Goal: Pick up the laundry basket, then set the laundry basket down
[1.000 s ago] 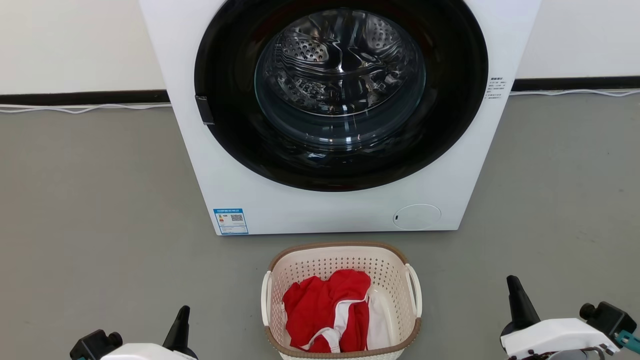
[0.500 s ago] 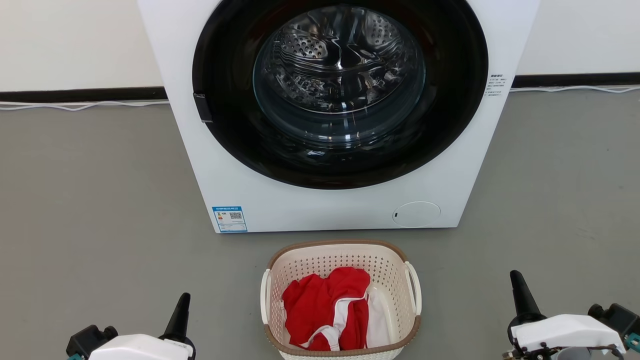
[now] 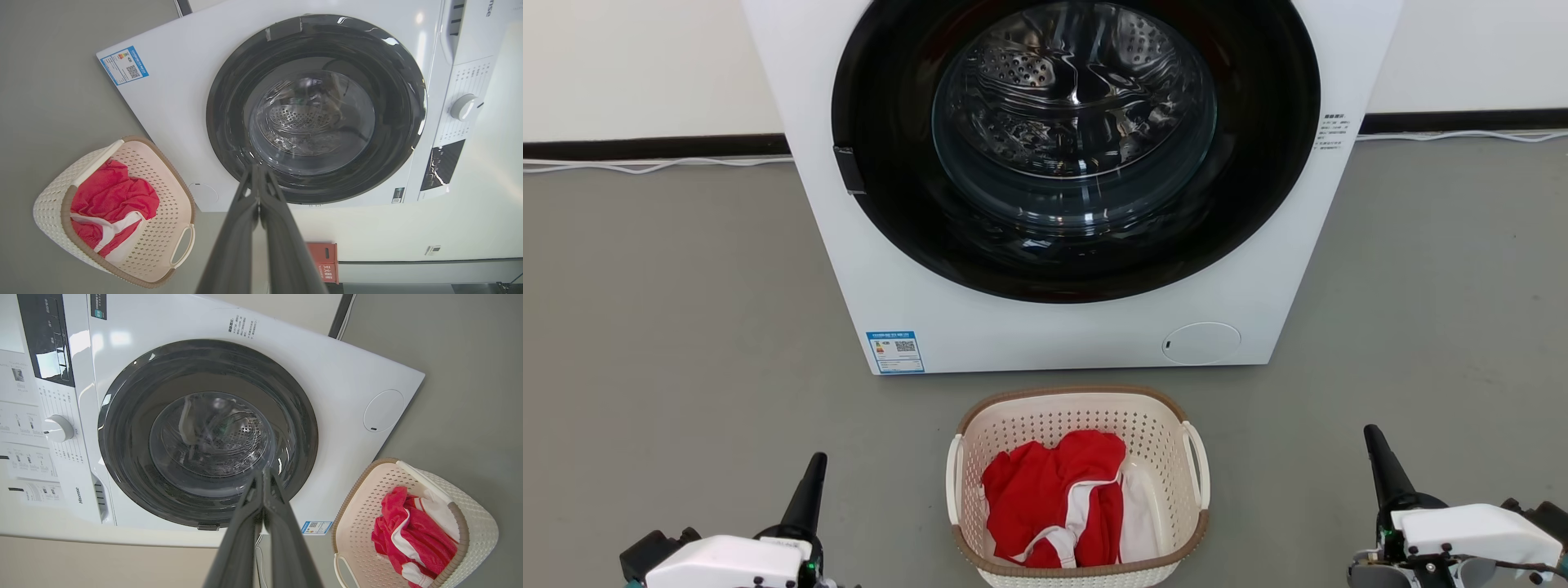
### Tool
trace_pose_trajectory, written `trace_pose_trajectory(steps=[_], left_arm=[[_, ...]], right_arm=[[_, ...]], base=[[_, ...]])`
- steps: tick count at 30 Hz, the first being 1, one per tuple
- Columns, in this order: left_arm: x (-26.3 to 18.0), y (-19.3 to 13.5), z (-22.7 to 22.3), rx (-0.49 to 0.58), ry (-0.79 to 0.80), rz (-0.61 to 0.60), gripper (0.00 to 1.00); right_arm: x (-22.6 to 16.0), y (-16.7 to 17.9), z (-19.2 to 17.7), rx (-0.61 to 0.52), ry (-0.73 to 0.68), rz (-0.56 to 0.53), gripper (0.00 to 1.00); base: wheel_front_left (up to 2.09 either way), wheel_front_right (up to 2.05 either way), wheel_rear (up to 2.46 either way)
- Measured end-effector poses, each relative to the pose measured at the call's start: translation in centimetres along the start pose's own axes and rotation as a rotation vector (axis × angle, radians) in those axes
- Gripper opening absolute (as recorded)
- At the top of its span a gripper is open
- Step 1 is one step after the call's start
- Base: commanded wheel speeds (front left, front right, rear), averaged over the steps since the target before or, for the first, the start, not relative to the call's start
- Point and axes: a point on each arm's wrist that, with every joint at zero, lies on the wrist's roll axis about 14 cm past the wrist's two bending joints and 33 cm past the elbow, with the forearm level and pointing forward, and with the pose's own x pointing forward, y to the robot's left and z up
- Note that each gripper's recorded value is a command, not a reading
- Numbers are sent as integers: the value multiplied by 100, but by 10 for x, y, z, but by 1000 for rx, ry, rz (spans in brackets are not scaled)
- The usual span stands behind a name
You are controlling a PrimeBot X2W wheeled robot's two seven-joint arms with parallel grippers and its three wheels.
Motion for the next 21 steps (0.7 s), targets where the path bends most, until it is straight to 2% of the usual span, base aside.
trace_pose_trajectory(steps=[21], left_arm=[[6, -21, 9, -208, -14, -87, 0]], right_arm=[[2, 13, 7, 260, -4, 53, 0]], base=[[0, 0, 0]])
